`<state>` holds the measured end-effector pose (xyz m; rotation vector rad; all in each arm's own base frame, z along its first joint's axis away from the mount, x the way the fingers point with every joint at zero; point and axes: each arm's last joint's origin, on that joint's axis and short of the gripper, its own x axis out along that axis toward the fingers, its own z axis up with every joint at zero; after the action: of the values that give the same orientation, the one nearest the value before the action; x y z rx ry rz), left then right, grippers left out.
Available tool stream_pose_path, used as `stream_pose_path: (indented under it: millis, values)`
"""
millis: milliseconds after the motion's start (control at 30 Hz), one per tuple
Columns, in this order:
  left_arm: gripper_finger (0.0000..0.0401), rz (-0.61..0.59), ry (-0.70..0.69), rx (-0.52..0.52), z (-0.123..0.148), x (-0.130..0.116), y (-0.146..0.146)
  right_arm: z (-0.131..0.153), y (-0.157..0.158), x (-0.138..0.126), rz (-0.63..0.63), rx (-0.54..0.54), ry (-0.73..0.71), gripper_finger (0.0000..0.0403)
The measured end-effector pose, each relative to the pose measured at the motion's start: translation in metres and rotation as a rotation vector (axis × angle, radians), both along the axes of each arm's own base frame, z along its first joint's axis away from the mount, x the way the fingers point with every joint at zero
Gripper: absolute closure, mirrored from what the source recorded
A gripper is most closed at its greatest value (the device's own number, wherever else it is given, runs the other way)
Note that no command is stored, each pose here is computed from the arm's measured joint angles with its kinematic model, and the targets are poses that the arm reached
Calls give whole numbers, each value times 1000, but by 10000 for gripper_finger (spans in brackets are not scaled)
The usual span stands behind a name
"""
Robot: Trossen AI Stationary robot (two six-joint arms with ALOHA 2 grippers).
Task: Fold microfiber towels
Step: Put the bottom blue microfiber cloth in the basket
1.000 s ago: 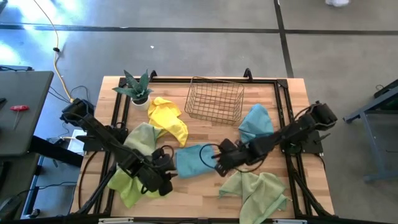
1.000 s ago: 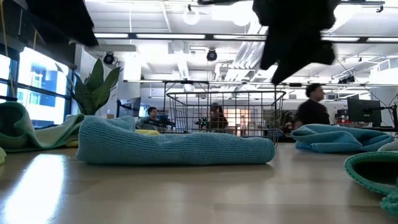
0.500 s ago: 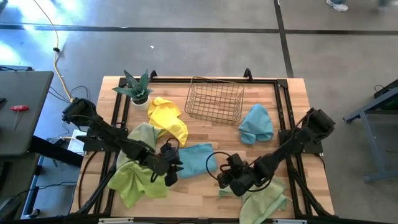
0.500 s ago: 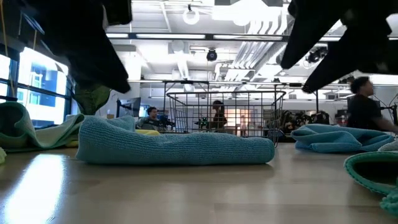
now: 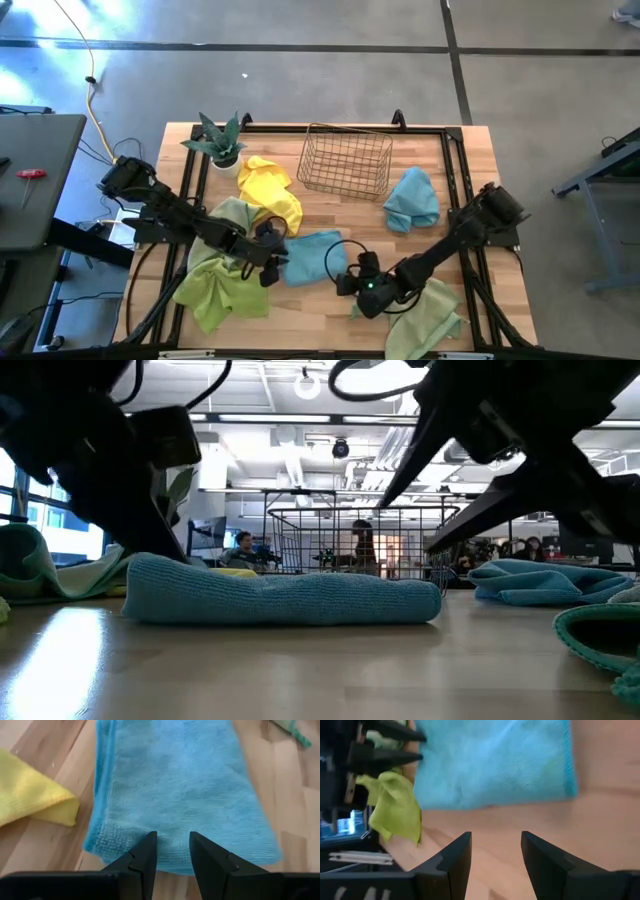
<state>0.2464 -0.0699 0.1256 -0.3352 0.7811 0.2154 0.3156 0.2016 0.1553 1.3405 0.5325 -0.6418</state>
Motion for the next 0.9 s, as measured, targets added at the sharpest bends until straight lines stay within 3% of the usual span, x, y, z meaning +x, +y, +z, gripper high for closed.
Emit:
stream_pose_path:
  millis: [433, 600, 900]
  values:
    - [298, -45, 28, 18, -26, -11, 4, -11, -14, 19, -34, 148, 9, 181]
    - [298, -57, -21, -4, -29, -4, 2, -14, -6, 9, -140, 230, 38, 178]
    - [298, -50, -44, -16, -31, -2, 1, -22, -16, 0, -240, 175, 140, 178]
